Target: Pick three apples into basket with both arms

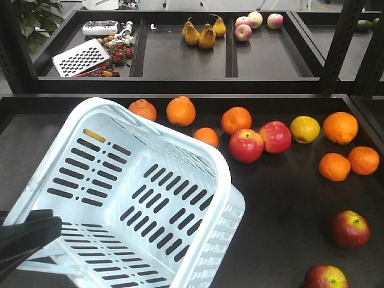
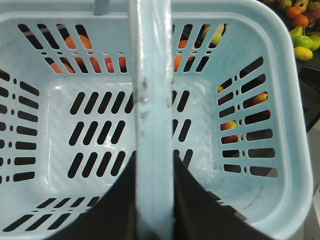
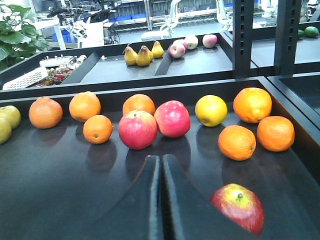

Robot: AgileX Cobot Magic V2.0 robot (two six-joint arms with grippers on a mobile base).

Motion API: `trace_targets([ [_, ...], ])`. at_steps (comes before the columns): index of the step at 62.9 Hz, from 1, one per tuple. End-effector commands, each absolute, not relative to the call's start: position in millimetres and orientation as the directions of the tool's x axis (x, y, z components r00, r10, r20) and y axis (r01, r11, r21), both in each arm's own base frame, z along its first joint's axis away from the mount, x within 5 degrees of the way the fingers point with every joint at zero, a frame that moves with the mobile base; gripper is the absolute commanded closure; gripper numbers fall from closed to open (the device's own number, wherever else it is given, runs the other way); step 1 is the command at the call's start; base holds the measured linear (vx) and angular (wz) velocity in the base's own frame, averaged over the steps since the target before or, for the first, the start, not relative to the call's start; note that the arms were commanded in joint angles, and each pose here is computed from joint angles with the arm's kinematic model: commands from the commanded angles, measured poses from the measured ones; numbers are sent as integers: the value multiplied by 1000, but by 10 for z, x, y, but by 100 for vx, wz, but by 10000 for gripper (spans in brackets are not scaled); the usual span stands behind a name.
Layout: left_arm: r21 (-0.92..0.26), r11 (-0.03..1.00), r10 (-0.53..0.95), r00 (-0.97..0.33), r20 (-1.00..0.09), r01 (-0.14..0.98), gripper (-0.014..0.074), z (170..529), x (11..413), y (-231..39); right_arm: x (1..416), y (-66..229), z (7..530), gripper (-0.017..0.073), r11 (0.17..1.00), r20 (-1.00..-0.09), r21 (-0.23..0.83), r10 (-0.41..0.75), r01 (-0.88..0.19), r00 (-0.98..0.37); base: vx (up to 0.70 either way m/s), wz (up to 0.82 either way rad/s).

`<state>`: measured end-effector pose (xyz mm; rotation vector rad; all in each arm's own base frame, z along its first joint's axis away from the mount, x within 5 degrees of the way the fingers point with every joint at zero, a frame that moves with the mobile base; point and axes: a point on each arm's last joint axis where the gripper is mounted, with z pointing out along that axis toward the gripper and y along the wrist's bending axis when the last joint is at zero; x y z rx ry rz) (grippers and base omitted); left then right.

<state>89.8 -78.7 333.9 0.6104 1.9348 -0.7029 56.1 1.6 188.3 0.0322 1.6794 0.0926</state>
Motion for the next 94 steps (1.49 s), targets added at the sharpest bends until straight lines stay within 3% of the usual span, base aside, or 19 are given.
trace_targets([
  [1,-242,719,19,-366,-931,652,600,3507,925,-780,562,20,1912,566,997,-997,69,68,-41,-37,6,-2],
  [94,-242,719,19,-366,-930,652,600,3507,925,-780,562,20,1912,566,997,-997,69,68,-41,-37,0,0],
])
